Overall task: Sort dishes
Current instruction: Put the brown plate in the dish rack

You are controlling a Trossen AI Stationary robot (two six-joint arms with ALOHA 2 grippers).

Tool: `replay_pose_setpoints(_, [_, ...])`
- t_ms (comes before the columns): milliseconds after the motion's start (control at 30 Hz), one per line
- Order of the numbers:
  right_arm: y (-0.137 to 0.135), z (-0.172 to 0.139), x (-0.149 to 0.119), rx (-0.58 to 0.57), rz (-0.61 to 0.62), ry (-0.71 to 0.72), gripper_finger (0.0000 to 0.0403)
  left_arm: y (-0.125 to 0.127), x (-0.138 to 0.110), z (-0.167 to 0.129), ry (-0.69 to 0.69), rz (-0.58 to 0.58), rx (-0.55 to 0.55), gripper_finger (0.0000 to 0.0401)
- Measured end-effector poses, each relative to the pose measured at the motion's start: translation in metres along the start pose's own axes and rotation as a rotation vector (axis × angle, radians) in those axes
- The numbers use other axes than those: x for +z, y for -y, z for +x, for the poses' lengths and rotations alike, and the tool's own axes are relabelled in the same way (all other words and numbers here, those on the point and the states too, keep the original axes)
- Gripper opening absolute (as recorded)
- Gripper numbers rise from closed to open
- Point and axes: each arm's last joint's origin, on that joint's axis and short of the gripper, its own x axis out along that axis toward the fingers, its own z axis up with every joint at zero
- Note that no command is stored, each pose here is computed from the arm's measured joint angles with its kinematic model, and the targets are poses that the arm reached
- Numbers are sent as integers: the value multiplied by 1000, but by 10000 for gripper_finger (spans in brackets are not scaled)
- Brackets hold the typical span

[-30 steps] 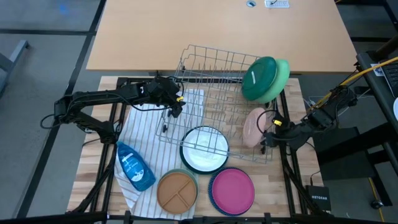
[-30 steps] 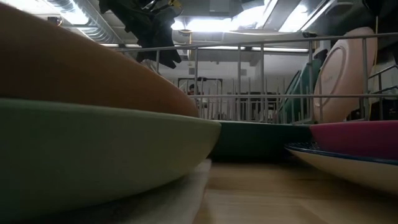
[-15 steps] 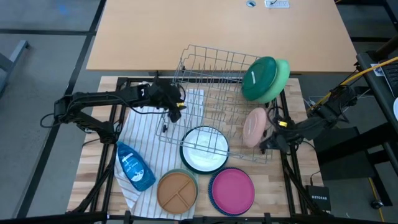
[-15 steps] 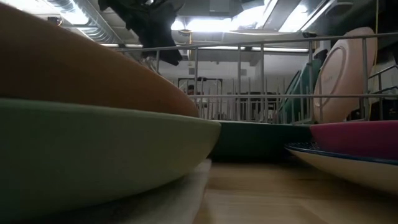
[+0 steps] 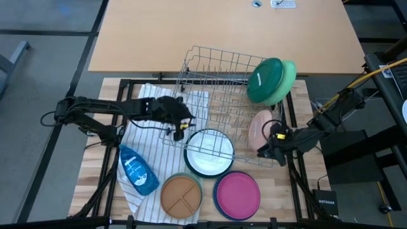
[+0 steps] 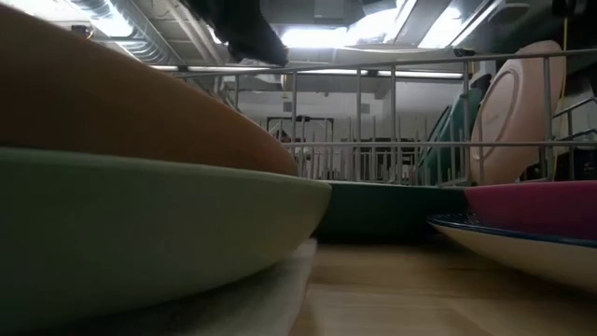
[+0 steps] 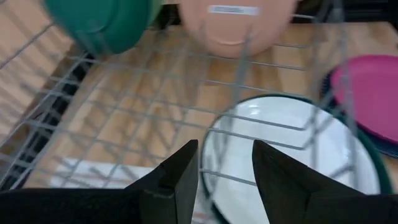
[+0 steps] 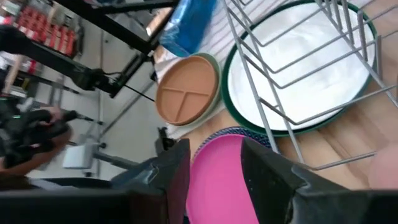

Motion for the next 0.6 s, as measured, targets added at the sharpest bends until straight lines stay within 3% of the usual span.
replay_pose_setpoints(267, [-3,26,-8,-91,-34,-41,145,45,1,-6,10,38,-129,139])
replay_pose_setpoints(400, [-7,39,-12,-107,-50,-58,145,70,0,-11,3,-28,-201,139])
replay_pose_setpoints(600, [-18,58,-15,-42,-115,-60,145,111,-6,-22,-36,-127,-318,139])
